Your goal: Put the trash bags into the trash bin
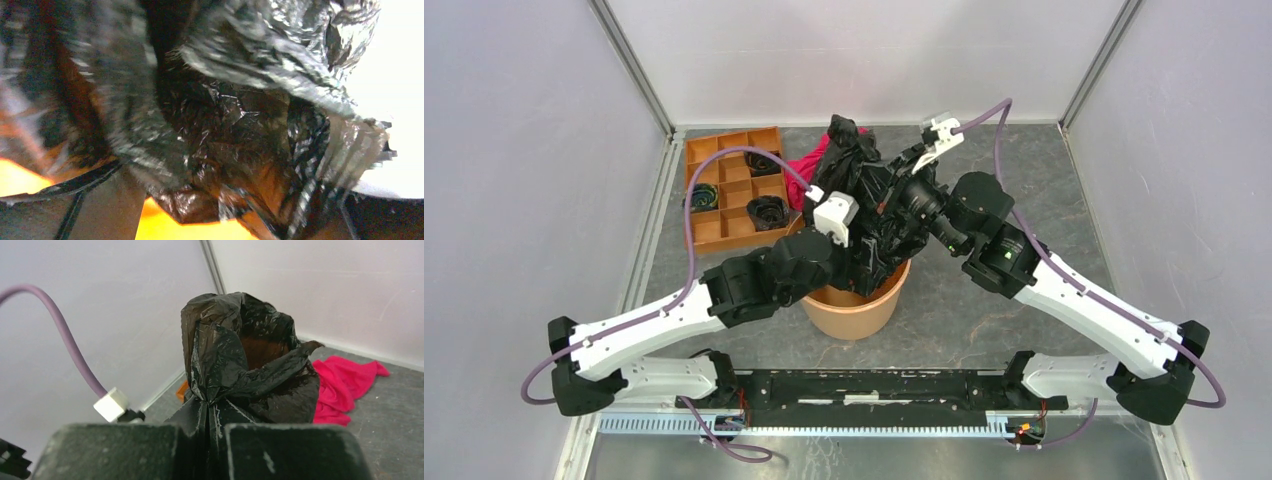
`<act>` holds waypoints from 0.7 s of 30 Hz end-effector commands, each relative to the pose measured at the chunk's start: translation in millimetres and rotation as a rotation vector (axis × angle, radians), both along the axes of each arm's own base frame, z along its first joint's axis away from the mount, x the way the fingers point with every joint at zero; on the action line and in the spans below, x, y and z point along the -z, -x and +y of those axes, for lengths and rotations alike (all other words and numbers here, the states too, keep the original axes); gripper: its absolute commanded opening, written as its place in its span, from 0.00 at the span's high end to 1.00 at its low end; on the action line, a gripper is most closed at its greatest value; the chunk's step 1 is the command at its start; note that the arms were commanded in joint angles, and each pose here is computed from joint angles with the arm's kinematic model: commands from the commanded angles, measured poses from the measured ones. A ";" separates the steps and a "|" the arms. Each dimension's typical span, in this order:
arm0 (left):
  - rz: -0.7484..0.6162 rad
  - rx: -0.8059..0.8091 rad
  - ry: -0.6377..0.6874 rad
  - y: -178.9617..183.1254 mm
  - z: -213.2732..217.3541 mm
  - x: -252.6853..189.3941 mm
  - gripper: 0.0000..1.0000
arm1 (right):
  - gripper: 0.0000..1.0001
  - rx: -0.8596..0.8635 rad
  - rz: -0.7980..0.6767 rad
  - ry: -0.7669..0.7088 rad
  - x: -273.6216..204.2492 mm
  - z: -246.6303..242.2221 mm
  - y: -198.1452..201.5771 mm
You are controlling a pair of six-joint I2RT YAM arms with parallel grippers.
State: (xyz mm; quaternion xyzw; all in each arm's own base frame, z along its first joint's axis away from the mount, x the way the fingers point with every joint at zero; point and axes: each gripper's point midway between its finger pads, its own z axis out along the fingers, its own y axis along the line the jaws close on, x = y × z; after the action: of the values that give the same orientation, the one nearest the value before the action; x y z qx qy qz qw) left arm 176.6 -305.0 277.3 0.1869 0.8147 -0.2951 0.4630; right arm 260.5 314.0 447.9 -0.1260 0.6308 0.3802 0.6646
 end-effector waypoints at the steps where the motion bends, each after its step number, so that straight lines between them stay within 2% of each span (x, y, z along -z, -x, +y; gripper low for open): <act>1: -0.028 -0.175 -0.001 -12.6 38.4 -6.1 0.05 | 0.99 -0.101 -0.006 -0.004 3.4 11.9 13.9; 4: -0.043 0.000 0.059 13.8 35.7 -20.5 0.00 | 0.99 -0.184 -0.033 0.092 13.6 23.9 22.1; 7: -0.084 0.305 0.146 63.3 32.4 -49.6 0.00 | 0.99 -0.270 -0.037 0.196 26.8 33.0 32.4; 9: -0.108 0.375 0.202 81.7 44.8 -72.7 0.00 | 0.99 -0.336 -0.040 0.253 36.0 36.7 42.1; 11: -0.138 0.299 0.226 76.7 65.6 -91.0 0.00 | 0.99 -0.441 -0.044 0.320 47.7 39.6 59.3; 15: -0.195 0.023 0.312 46.2 106.2 -123.7 0.00 | 0.95 -0.653 -0.069 0.400 65.9 36.3 99.5; 19: -0.199 -0.085 0.365 30.8 109.2 -128.7 0.00 | 0.97 -0.640 -0.083 0.374 57.2 24.3 107.3; 21: -0.162 -0.230 0.390 14.0 117.9 -120.8 0.00 | 0.96 -0.656 -0.103 0.328 52.0 23.5 112.9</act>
State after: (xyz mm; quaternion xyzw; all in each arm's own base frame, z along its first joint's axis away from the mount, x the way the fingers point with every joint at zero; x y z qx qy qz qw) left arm 129.3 -195.9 409.2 0.1381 0.6940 -0.4191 0.5690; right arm 172.5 347.9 359.8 -0.4307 0.6377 0.4184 0.4824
